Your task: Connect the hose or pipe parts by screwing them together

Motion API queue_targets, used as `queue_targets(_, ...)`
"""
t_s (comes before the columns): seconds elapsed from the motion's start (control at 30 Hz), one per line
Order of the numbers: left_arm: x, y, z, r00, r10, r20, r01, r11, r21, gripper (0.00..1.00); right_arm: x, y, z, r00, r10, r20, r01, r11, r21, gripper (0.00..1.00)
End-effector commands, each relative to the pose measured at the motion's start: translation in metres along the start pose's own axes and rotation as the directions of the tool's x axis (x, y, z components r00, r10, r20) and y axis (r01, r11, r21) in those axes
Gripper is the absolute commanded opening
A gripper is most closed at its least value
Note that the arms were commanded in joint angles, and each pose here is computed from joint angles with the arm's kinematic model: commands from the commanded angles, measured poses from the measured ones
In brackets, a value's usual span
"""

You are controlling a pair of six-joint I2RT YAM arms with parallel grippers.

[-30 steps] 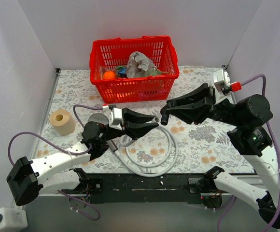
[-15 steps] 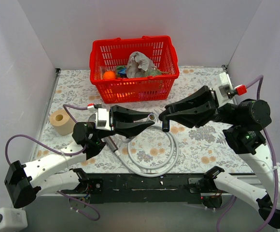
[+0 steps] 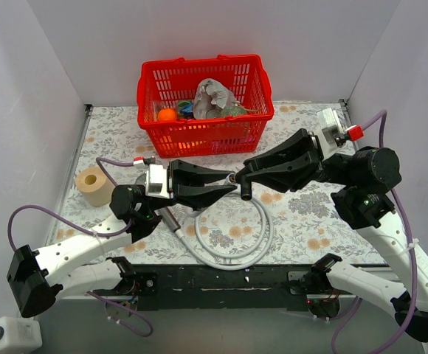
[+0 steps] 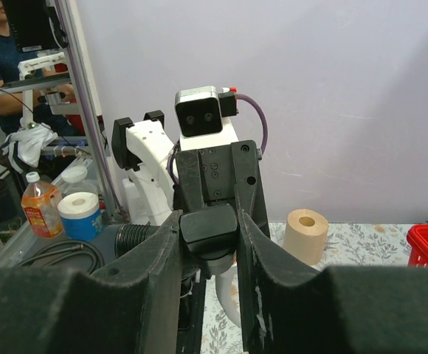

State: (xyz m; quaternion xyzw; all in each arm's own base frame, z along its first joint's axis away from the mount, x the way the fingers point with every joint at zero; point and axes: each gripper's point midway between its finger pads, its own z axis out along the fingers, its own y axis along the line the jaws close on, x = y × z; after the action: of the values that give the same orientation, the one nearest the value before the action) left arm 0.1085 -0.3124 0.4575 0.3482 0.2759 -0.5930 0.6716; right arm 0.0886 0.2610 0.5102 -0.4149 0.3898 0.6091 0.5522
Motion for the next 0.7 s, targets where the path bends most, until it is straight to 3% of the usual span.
queue_targets(0.0, -0.031, -0.002, 0.009, 0.996, 0.057, 0.073, -0.058, 0.998, 0.016, 0.00, -0.014, 0.009, 0.002, 0.997, -0.066, 0.044, 0.068, 0.997, -0.032, 0.01)
queue_targets(0.67, -0.034, -0.001, 0.013, 0.996, 0.059, 0.066, -0.060, 0.998, 0.015, 0.00, 0.008, -0.005, 0.005, 0.999, -0.036, -0.001, 0.036, 0.999, -0.012, 0.01)
